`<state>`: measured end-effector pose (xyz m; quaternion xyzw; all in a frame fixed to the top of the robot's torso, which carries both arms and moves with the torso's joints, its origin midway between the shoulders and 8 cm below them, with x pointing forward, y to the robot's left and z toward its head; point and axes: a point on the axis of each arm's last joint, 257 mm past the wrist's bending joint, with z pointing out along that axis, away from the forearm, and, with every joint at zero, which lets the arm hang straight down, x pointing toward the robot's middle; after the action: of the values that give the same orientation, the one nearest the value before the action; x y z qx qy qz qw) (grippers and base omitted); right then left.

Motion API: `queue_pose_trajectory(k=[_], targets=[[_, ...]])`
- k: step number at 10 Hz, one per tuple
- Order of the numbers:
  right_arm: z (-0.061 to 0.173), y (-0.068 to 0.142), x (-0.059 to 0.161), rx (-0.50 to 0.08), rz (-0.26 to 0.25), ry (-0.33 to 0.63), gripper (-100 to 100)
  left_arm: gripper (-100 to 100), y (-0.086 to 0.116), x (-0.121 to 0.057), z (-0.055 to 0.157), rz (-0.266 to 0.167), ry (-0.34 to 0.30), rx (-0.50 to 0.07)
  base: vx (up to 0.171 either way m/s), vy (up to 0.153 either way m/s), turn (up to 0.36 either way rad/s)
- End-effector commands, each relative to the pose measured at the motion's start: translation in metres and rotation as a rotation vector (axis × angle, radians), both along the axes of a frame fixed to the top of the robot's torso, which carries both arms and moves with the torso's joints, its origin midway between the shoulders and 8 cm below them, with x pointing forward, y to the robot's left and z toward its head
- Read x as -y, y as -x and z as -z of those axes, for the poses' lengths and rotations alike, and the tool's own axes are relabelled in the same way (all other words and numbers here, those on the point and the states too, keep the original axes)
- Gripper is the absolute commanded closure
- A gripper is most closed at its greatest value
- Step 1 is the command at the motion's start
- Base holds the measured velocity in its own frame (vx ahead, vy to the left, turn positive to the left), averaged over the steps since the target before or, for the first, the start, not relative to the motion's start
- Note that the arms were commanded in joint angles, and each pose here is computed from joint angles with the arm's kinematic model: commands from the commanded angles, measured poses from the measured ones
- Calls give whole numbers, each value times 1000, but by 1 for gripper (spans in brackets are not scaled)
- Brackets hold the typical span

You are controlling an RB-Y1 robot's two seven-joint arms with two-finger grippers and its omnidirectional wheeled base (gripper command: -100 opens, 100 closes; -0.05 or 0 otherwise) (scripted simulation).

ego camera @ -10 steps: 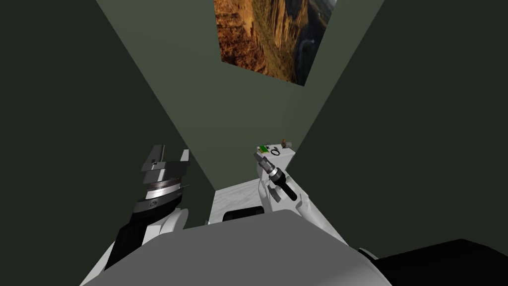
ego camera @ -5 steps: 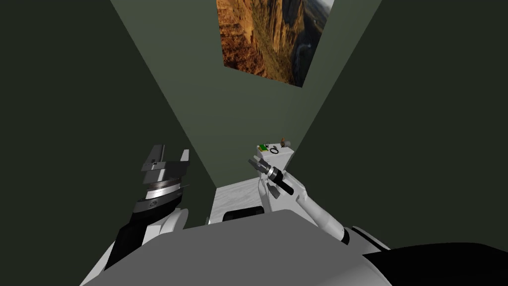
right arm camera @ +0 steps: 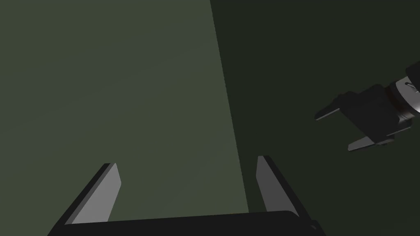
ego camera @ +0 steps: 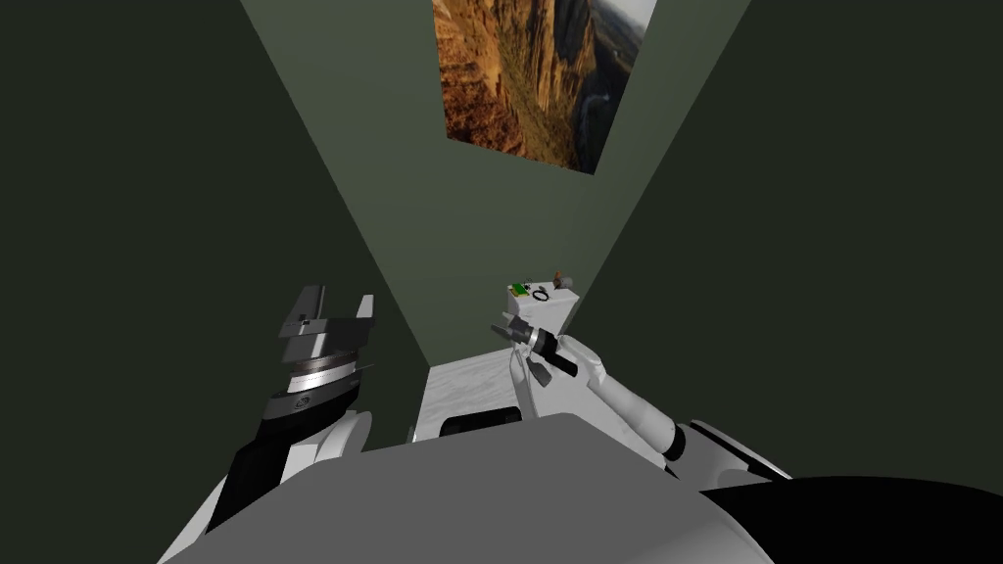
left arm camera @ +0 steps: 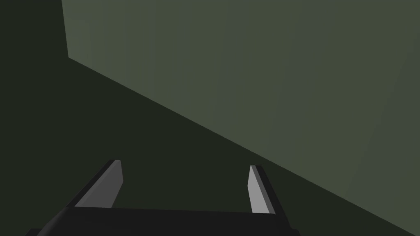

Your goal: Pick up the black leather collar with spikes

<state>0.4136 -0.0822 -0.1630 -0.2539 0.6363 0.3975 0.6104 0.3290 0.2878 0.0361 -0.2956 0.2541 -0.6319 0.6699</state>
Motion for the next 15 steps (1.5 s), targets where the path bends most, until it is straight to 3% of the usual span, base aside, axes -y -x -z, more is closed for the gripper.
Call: queue_pose_trajectory(k=[1,4,5,6,7,9,11,13,15], targets=[[22,-11,12,29,4,128,-100,0,0,0,0,0,0,0,-59,3,38],[61,-33,45,69,25,348,-100,0,0,0,0,0,0,0,-58,5,37],[64,-33,47,75,24,366,-100,0,0,0,0,0,0,0,-33,11,21],[79,-43,68,96,36,471,-100,0,0,0,0,0,0,0,-34,8,26],[80,-43,69,99,35,480,-100,0,0,0,0,0,0,0,-27,6,22],[100,-64,109,147,56,668,-100,0,0,0,0,0,0,0,-38,22,50],[112,-75,142,170,74,792,-100,0,0,0,0,0,0,0,-24,21,23],[117,-76,149,166,79,811,-100,0,0,0,0,0,0,0,-9,11,8],[122,-95,200,211,108,992,-100,0,0,0,0,0,0,0,-3,23,50]])
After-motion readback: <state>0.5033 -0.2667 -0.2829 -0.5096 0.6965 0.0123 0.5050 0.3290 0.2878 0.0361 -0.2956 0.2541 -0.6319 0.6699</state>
